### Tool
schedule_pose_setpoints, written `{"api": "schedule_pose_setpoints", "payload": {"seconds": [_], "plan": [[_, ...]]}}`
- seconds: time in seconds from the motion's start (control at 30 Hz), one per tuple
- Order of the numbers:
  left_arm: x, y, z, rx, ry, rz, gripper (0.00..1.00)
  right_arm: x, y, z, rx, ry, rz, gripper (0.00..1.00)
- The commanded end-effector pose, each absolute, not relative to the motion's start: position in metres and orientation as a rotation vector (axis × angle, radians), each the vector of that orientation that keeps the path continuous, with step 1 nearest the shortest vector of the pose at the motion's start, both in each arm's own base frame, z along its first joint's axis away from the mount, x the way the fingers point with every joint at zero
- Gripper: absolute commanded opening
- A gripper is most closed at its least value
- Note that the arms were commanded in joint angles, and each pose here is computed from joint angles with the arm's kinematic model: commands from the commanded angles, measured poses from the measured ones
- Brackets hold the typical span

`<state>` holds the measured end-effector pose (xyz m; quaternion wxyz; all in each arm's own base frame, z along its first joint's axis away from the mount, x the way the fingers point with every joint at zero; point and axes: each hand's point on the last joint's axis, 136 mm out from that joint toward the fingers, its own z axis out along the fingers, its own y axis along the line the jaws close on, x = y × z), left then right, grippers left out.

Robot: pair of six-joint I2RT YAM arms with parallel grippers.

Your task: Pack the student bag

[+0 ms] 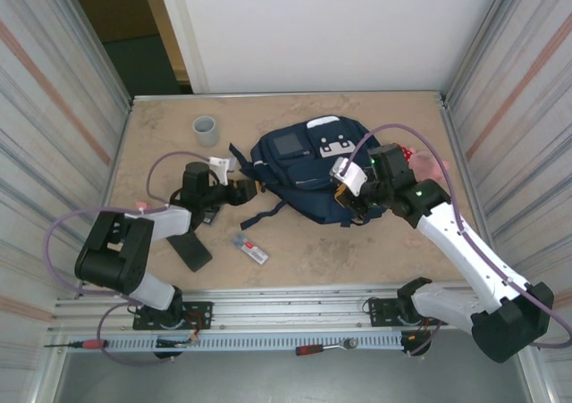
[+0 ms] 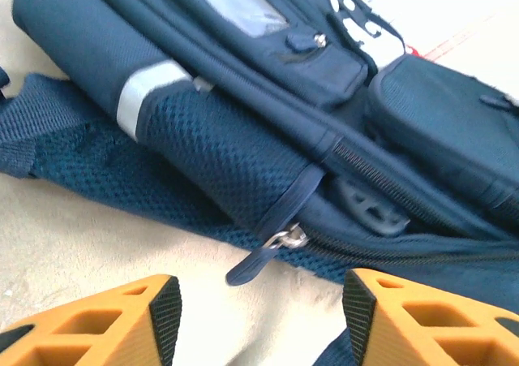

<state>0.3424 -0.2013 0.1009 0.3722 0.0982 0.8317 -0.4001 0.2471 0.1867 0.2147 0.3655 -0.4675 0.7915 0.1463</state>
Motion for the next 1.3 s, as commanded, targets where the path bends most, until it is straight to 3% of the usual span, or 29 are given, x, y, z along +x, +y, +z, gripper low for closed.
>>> {"api": "schedule_pose_setpoints", "payload": {"seconds": [0.0,0.37,0.6,0.8,1.17,1.27], "plan": [[0.344,-0.211,0.107,0.378,2.031,-1.030,0.57,0.251,0.197,0.262,-1.185,1.868,0.439,0.00],[0.343,-0.240,0.070,0.643,2.009,-0.877,0.49,0.255,0.196,0.271,-1.150,1.859,0.461,0.00],[0.351,-0.248,0.070,0.655,1.921,-0.882,0.35,0.256,0.195,0.270,-1.139,1.868,0.463,0.00],[0.347,-0.255,0.078,0.725,1.853,-0.892,0.29,0.257,0.195,0.267,-1.133,1.879,0.469,0.00],[0.334,-0.254,0.083,0.720,1.853,-0.926,0.00,0.264,0.191,0.258,-1.087,1.909,0.441,0.00],[0.327,-0.256,0.087,0.746,1.852,-0.952,0.00,0.268,0.191,0.250,-1.062,1.932,0.431,0.00]]}}
